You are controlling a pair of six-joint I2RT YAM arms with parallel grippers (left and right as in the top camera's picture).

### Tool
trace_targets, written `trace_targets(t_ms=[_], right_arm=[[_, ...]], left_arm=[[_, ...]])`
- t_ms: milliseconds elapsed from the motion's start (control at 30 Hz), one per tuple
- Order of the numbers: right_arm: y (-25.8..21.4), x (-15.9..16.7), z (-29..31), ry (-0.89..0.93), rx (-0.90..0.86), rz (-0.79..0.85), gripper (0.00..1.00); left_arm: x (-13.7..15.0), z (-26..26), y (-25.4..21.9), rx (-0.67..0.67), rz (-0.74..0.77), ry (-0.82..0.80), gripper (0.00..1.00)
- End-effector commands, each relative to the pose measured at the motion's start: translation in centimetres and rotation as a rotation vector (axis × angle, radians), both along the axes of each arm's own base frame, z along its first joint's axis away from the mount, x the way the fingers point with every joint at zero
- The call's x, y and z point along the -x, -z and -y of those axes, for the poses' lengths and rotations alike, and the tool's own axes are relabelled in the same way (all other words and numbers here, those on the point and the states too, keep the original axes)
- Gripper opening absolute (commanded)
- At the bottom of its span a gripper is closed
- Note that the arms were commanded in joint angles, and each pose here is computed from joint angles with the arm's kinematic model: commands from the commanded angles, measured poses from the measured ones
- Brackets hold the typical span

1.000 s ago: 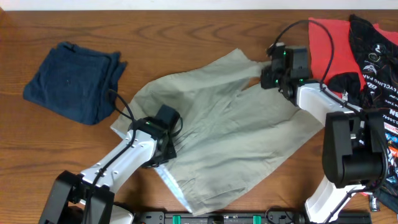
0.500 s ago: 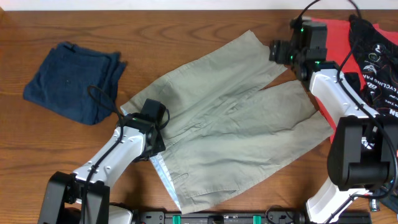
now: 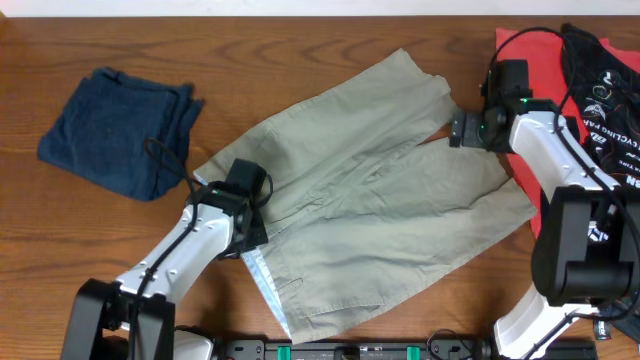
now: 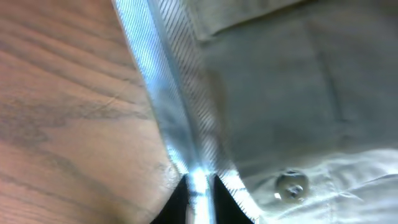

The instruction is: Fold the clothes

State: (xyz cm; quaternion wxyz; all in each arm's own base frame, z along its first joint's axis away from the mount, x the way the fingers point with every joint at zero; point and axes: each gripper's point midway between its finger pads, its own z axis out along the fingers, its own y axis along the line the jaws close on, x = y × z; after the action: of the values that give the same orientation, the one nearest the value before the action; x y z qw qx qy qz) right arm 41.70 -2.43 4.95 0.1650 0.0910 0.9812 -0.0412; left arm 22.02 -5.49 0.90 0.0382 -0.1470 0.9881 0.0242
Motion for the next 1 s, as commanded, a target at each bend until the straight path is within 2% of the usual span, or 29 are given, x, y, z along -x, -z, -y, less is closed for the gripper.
trace_targets(t_ms=[0, 67, 200, 467, 567, 700, 833, 967], right_arm=[[-2.6, 1.3, 1.1, 0.029, 0.017, 0.006, 0.99], [-2.4, 2.9, 1.5, 0.039, 0.014, -0.054, 0.99], [-0.8, 5.6, 1.5, 0.046, 0.003, -0.165, 0.93], [3.3, 9.3, 0.6, 0.063, -0.040, -0.254, 0.89], [4.6, 10.6, -0.2, 0.062, -0.085, -0.284, 0.85], [6.0, 13.0, -0.4, 0.114, -0.098, -0.346, 0.84], [7.2, 16.4, -0.8, 0.177, -0.115, -0.440, 0.88], [8.3, 19.6, -2.0, 0.233, -0.178, -0.528, 0.91]], left_arm=[[-0.9, 0.5, -0.7, 0.034, 0.038, -0.032, 0.30], [-1.1, 0.9, -0.7, 0.053, 0.044, -0.035, 0.30], [-2.2, 1.4, -0.7, 0.079, 0.083, -0.032, 0.30], [-3.3, 1.8, 0.7, 0.081, 0.089, -0.032, 0.29], [-3.7, 1.7, 1.4, 0.072, 0.090, -0.029, 0.29], [-5.3, 1.6, 2.0, 0.050, 0.140, -0.008, 0.29], [-7.7, 2.2, 2.3, 0.060, 0.224, 0.054, 0.29], [-9.9, 1.6, 2.5, 0.072, 0.288, 0.021, 0.29]])
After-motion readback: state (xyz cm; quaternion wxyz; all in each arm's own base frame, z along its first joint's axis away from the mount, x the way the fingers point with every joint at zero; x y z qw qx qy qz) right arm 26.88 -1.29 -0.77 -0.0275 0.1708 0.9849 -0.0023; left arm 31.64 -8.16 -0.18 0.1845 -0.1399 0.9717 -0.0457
